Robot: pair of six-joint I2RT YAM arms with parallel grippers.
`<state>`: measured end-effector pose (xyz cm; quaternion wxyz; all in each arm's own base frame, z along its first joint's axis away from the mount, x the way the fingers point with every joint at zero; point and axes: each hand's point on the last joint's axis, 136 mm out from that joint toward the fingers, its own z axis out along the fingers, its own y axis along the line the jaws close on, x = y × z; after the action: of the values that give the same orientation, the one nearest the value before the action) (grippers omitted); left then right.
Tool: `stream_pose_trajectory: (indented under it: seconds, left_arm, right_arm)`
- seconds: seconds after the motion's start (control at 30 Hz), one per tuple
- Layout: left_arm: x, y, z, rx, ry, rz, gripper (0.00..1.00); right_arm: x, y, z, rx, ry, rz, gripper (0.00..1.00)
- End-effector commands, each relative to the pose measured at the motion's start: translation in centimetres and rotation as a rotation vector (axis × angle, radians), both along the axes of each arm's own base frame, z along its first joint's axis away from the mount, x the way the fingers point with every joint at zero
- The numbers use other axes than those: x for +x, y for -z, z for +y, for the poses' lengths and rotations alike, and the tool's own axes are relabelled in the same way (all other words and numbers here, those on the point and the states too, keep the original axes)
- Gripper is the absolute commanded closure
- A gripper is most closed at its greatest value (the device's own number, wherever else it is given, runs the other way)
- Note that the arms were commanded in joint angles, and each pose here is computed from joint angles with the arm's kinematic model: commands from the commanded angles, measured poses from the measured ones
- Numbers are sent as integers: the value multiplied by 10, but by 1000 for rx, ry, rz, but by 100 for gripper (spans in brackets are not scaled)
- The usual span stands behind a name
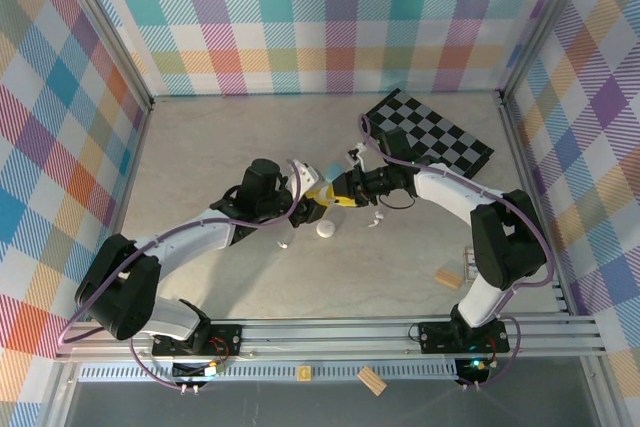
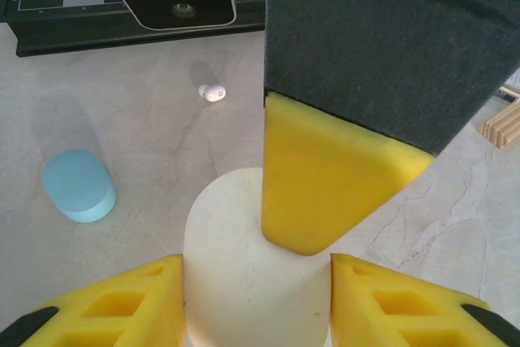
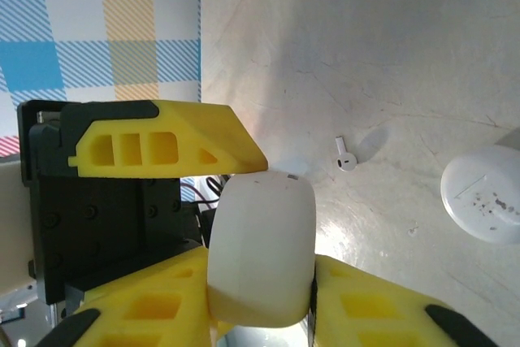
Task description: Insert wireless bluetooth earbuds into charging case
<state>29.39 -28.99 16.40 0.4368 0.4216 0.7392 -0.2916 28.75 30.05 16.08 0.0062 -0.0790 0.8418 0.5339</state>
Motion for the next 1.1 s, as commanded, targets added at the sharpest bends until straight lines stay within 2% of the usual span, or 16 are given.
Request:
stream_pose_trajectory:
  seconds: [0.0, 0.07, 0.13, 0.23, 0.3, 0.43, 0.6, 0.73, 0.93, 1.07]
  left_arm:
    - [-15, -28, -7, -70, 76, -80, 53]
    - [-15, -31, -6, -88, 61, -97, 47]
    - [-13, -39, -3, -129, 38, -146, 30]
    - [-12, -59, 3, -229, -7, -229, 15]
    - [-13, -73, 7, -305, -25, -280, 9]
    - [-14, -103, 12, -486, -60, -351, 4]
    - [-18, -124, 9, -646, -20, -411, 9]
    - [-17, -125, -5, -649, 48, -396, 13]
    - [-19, -133, -17, -637, 94, -460, 19]
    - [-21, -142, -26, -648, 137, -476, 29]
  right_arm:
    - [4, -11, -1, -5, 13, -42, 75]
    - [3, -18, -1, 14, 14, -57, 77]
    - [5, -32, -2, 85, 23, -64, 78]
    - [8, -50, -8, 191, 46, -48, 81]
    - [8, -62, -11, 242, 53, -53, 81]
    - [3, -93, -19, 376, 40, -75, 81]
    - [-2, -121, -28, 462, 61, -109, 85]
    - [-7, -142, -30, 523, 77, -120, 86]
    - [-15, -154, -25, 561, 80, -110, 87]
    - [-21, -159, -21, 582, 74, -106, 88]
